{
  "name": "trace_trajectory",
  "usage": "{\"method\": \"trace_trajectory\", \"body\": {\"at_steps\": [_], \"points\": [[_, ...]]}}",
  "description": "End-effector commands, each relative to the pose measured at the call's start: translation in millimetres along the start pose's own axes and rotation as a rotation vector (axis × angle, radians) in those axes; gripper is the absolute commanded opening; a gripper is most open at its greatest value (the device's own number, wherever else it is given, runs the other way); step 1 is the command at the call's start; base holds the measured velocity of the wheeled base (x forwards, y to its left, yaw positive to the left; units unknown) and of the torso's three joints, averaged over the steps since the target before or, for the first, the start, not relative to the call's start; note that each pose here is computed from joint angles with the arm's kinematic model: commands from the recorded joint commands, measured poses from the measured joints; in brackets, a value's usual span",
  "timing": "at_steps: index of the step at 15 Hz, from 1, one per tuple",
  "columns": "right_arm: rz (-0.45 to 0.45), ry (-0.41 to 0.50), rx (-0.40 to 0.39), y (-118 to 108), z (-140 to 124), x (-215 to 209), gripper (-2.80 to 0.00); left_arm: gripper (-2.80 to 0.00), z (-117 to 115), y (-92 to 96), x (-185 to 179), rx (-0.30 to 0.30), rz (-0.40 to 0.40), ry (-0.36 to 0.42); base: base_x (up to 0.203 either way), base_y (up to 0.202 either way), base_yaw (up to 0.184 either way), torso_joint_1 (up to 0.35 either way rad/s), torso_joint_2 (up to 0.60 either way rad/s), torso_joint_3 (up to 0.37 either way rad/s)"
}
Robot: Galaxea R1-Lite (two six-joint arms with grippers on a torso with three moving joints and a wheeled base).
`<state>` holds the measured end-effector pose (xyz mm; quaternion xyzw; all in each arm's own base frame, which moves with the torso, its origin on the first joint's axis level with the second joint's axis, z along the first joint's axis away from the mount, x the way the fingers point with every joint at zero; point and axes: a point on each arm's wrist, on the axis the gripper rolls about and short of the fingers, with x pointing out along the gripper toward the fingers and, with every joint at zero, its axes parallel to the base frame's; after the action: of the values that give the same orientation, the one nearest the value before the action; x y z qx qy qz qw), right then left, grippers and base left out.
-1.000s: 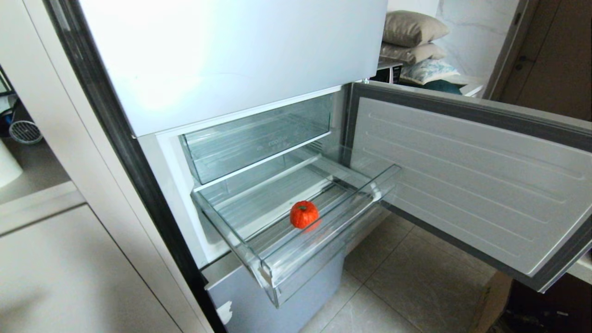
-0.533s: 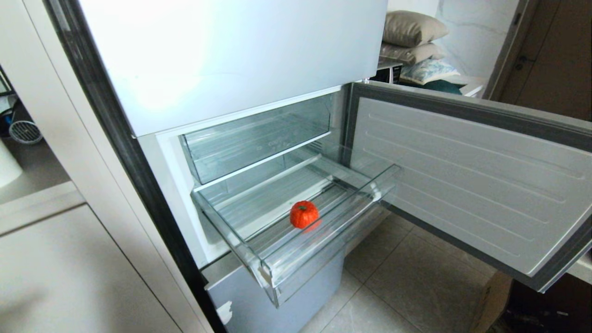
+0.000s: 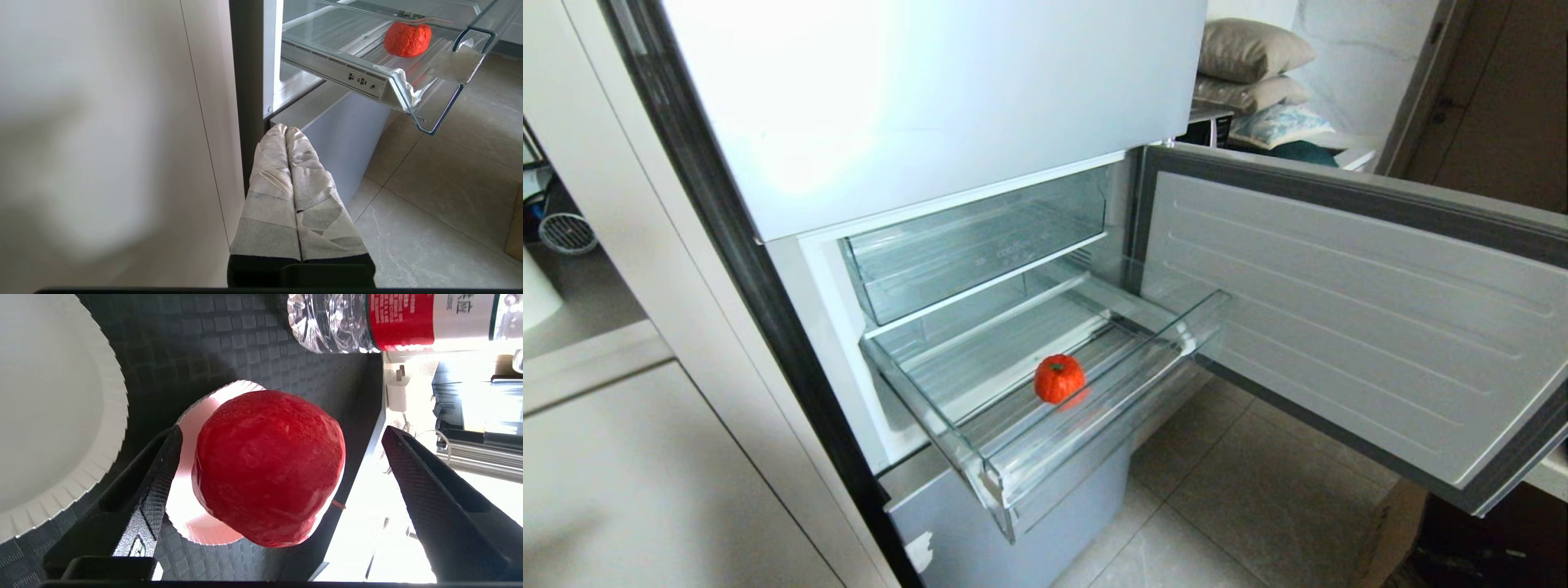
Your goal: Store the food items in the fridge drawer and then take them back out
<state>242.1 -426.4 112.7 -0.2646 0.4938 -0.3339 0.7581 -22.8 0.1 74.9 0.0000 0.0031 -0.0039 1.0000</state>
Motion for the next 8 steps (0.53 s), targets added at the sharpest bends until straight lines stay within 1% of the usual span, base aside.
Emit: {"method": "trace_trajectory", "body": {"at_steps": [1,8], "points": [[0.002,-0.004,-0.008,0.8,1.6,-0.5,0.00,-2.80,0.0,0.0,0.0,0.000,0.000,0.000,0.000,0.000,0.000,0.000,0.00,0.000],[0.024,-0.050,-0.013,4.3,11.1,-6.0,0.00,-2.80,0.0,0.0,0.0,0.000,0.000,0.000,0.000,0.000,0.000,0.000,0.00,0.000]]}}
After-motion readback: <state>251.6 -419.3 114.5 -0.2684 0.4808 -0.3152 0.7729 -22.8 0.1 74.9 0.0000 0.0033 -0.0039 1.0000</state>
